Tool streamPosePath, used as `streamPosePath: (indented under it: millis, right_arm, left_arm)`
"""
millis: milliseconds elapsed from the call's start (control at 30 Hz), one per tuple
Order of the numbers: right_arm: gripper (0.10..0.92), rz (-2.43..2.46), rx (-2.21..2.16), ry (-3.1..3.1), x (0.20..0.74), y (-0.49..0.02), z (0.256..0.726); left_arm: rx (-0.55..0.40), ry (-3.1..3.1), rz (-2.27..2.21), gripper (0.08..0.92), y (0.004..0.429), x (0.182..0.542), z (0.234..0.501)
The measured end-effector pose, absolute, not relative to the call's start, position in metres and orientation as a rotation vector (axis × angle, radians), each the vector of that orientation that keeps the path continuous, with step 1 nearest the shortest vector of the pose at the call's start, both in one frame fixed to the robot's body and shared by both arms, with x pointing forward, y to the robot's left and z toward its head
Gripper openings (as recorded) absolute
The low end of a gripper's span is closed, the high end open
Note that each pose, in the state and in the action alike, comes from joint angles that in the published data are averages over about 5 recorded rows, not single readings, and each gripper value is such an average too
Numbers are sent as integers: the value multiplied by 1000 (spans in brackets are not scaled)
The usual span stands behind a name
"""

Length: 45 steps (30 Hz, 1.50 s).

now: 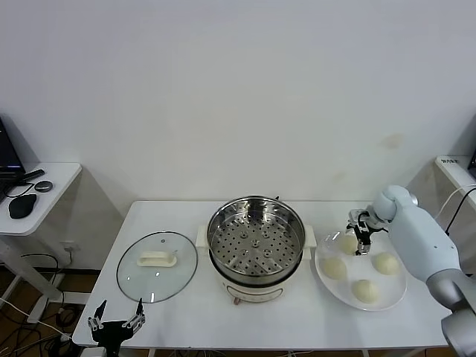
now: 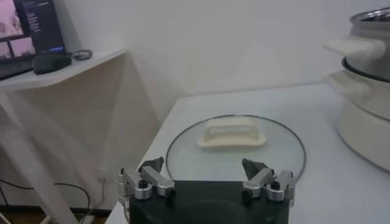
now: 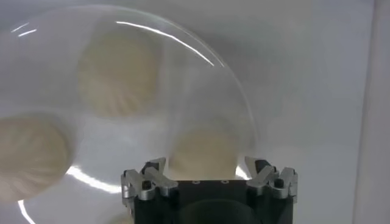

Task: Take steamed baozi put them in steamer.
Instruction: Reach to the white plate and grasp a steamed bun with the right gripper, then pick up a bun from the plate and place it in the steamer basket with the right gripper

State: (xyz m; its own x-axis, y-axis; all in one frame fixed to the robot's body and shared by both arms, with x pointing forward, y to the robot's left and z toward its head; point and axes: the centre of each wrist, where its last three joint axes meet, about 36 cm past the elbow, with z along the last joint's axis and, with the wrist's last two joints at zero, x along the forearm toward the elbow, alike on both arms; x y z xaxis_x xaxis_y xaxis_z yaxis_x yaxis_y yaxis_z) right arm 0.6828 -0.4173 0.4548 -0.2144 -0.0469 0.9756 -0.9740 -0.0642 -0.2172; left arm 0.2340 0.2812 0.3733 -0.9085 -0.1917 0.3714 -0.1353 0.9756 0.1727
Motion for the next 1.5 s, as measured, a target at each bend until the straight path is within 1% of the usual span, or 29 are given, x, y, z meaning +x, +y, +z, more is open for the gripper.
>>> streamPosePath:
  millis: [200,467,567,900,1000,1133,1333,1500]
  right_arm:
    - [749,1393,1179,-1365,682,-418,452]
    - [595,1381,1174,-1371,682,-422,453]
    - [579,1376,1169,-1377,681,-425,457]
    - [575,1364,1167,-1420,684,-430,483]
    - [575,1370,1181,-1445,689,-427,502]
    - [572,1403,1224,-1490,700,-412,543]
    - [569,1475,1339,-1539,721,-372,612]
    - [575,1543,1489,-1539,734,-329,659]
  left_arm:
    - [235,-2729,-200,823,281,234,374]
    - [234,-2727,-198,823,280,234,373]
    - [231,-2726,-196,823,280,234,372]
    - [217,-2730,-188,823,275,235,372]
    - [211,-2733,-187,823,274,236,372]
    - [203,-2742,-187,823,272,239,372]
    - [208,-2757,-199,823,272,244,376]
    - [217,-2779,-206,823,275,248,382]
